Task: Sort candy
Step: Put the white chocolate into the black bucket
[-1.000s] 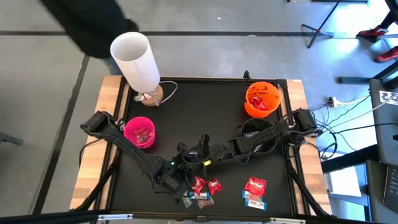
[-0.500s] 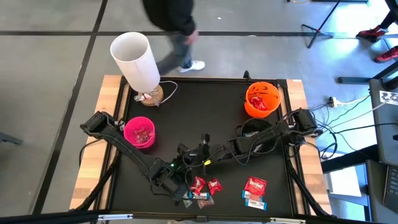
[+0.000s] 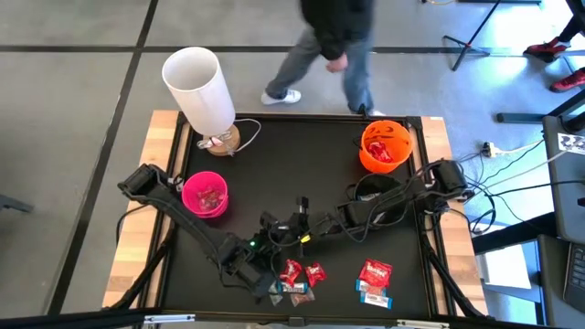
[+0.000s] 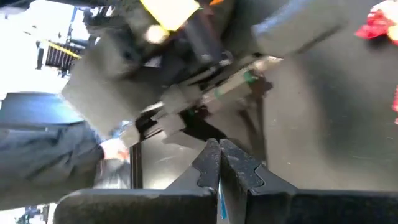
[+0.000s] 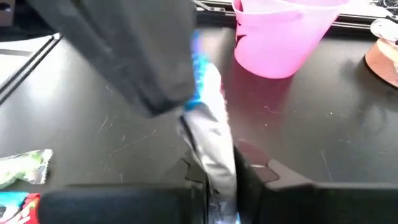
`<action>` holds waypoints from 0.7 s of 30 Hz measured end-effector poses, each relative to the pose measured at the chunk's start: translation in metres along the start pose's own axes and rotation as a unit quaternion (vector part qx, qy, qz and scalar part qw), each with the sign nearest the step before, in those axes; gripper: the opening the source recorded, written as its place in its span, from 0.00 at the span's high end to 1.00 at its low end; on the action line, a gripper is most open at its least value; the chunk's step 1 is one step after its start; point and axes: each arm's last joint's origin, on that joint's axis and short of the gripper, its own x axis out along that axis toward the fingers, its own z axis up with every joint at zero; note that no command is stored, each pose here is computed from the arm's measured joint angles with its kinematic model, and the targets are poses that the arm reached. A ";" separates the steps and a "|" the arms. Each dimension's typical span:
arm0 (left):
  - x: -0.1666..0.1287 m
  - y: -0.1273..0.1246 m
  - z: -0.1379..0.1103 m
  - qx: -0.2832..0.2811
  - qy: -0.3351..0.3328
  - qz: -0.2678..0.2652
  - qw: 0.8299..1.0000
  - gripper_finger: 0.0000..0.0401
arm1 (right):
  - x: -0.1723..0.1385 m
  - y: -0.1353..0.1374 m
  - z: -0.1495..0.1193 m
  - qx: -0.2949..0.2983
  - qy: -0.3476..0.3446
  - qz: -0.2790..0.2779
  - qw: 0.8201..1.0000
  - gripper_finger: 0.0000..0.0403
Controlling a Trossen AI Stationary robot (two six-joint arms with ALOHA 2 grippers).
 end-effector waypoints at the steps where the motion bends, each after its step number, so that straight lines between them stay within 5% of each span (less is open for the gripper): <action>1: -0.003 0.000 0.000 0.005 -0.004 -0.005 1.000 1.00 | -0.001 0.000 0.001 0.003 -0.002 0.001 1.000 0.88; 9: -0.039 0.015 0.001 -0.026 -0.051 -0.019 0.998 0.87 | -0.019 -0.004 0.019 0.013 -0.011 0.008 1.000 0.96; 17: -0.086 0.038 -0.005 -0.116 -0.104 0.045 0.987 0.69 | -0.057 -0.012 0.041 0.010 0.007 0.010 1.000 0.89; 21: -0.102 0.052 -0.011 -0.157 -0.125 -0.007 0.980 0.66 | -0.093 -0.020 0.058 0.025 0.007 -0.005 1.000 0.90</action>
